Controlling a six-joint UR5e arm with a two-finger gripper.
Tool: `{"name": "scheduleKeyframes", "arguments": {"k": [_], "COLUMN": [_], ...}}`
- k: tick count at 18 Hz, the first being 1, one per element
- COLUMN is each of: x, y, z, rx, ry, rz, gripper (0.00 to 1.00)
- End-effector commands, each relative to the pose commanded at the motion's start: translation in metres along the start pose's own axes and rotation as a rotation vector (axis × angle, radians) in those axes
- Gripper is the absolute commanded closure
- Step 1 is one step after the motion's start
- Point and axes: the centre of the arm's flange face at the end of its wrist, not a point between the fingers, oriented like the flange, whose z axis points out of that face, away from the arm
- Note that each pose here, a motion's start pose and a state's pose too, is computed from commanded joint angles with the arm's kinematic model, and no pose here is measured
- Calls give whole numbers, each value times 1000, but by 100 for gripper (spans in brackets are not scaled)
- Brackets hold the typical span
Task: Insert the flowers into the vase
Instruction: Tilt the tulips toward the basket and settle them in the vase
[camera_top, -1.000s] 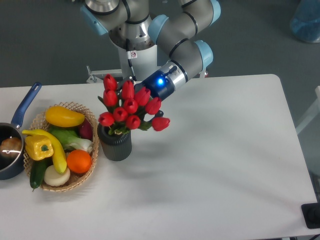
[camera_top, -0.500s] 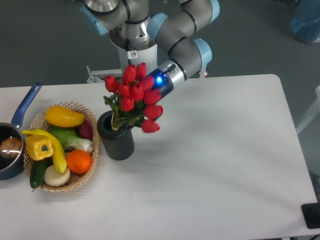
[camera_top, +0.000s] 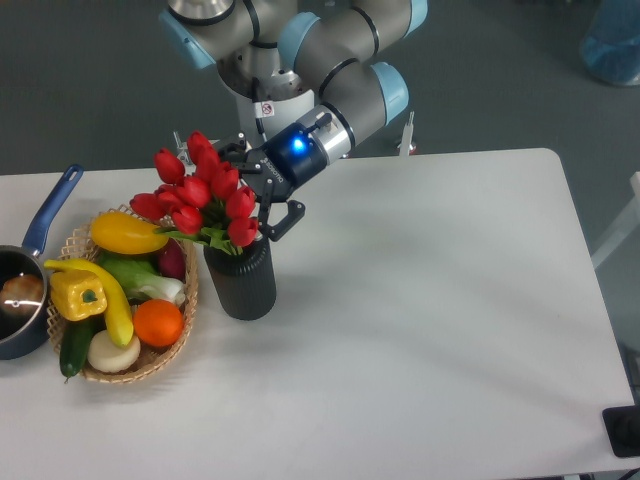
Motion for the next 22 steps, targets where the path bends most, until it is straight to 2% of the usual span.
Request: {"name": "scheduleKeyframes", "arguments": {"k": [5,11,16,22], "x": [-6,-17,-16,-13], "y": [0,17,34,40], "z": [-6,-5,-10,-9], "rx": [3,-3,-127,-189], "ry": [-15,-12,-29,-30], "rz": [-2,-43,-58,-57], "gripper": [0,0,0,0]}}
